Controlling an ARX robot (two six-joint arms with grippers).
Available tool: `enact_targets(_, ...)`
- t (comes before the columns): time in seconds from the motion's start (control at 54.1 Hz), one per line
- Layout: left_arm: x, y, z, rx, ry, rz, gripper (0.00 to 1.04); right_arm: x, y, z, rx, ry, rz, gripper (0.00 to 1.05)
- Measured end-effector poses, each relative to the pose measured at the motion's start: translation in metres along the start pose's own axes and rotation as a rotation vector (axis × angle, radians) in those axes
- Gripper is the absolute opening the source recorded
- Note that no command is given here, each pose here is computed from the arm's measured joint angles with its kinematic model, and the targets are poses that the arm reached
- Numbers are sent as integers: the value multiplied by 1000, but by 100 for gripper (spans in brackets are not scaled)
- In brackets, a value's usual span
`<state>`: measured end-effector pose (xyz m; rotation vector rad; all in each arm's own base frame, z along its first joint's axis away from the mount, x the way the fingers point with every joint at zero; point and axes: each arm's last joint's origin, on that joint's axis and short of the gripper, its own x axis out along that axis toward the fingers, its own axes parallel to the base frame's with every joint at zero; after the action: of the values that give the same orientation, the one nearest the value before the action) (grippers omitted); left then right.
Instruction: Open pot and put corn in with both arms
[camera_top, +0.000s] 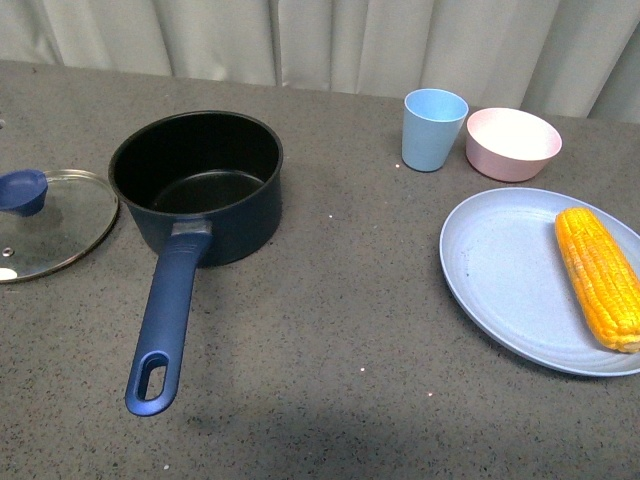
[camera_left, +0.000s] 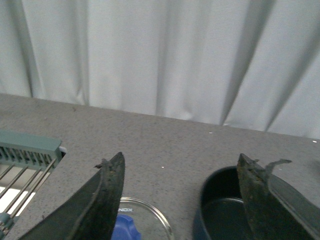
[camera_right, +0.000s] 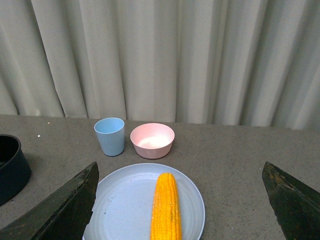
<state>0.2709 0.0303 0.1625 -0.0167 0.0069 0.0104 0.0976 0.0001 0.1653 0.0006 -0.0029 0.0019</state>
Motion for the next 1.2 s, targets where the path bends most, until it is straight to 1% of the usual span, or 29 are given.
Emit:
enact_targets(0.037, -9, -4, 2, 4, -9, -12, 61, 0, 0, 0, 0, 0, 1, 96)
enact_targets(0.24, -58, -16, -2, 8, 5, -9, 11, 0, 0, 0, 0, 0, 0, 96)
enact_targets(0.277, -64, -17, -1, 6, 3, -8, 4, 0, 0, 0, 0, 0, 1, 96)
enact_targets(0.333, -74, -22, -2, 9, 7, 15, 4, 0, 0, 0, 0, 0, 0, 96)
enact_targets(0.462, -88, -29, -2, 10, 7, -14, 4, 0, 0, 0, 0, 0, 0, 96)
enact_targets(0.979, -123, -29, -1, 10, 4, -9, 4, 0, 0, 0, 0, 0, 0, 96)
enact_targets(1.201, -135, -29, 6, 10, -17, -10, 4, 0, 0, 0, 0, 0, 0, 96)
